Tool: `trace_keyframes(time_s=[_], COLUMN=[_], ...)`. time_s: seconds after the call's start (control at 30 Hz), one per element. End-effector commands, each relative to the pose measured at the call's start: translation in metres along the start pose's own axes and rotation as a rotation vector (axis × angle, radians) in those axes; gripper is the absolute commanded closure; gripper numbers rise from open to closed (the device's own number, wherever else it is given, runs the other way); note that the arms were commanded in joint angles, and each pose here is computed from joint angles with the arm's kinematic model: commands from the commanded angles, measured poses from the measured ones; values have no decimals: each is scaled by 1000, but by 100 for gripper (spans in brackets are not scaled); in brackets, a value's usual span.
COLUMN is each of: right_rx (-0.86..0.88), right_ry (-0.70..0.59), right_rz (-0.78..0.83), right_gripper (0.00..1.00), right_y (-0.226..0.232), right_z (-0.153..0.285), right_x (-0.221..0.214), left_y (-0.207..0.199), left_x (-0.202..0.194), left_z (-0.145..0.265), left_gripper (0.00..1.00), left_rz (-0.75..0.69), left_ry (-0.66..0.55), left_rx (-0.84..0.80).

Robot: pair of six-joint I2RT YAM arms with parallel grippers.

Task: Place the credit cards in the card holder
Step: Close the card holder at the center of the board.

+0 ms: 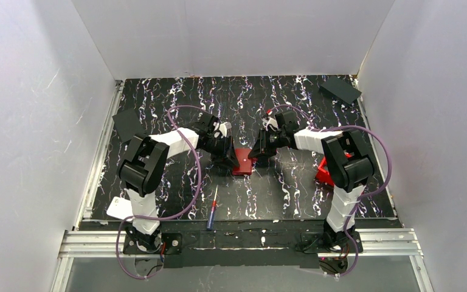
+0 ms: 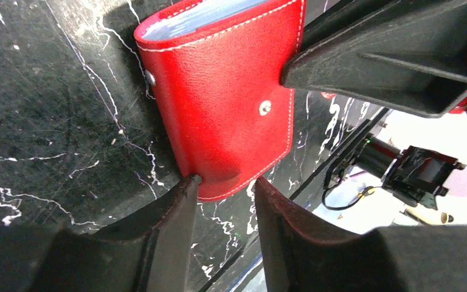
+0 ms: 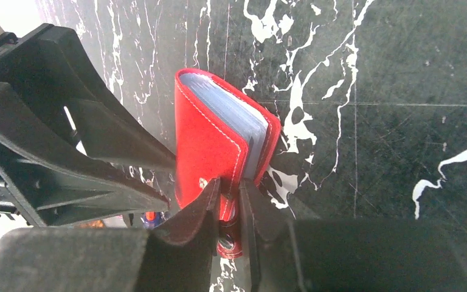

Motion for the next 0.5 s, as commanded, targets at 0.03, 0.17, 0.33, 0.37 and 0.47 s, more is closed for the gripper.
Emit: trace_keyframes(time_s=[0.03,0.17,0.33,0.37,0.47], right_rx=[-70,-205,-321,-341,-387], right_ry=[1,-45,-68,-75,-106], right_rz=[61,83,100,106,138], right_gripper=[71,49,34,31,24], right_y=[7,15,23,24,31], right_z=[-3,7,25,28,40], right_x=[-2,2,2,2,5], left_y=[2,11,20,21,18], left_x=[0,-9,-17,-18,-17], left_z=[-17,-26,-28,-28,-26], left_gripper=[65,73,65,63,60], left_rz=[-39,-23,-20,-16,-19], left_ry=[25,66,109,111,96], left_rx=[120,265,375,379,373])
Point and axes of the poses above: each gripper's point midway between its finger pads, its own z axis back along the fingers, its own y axis along the line the jaws close on, x = y × z, the point moved 10 cm from there along z, back along the fingers, and after that the axes turned 14 degrees about -z, right-handed, at the moved point
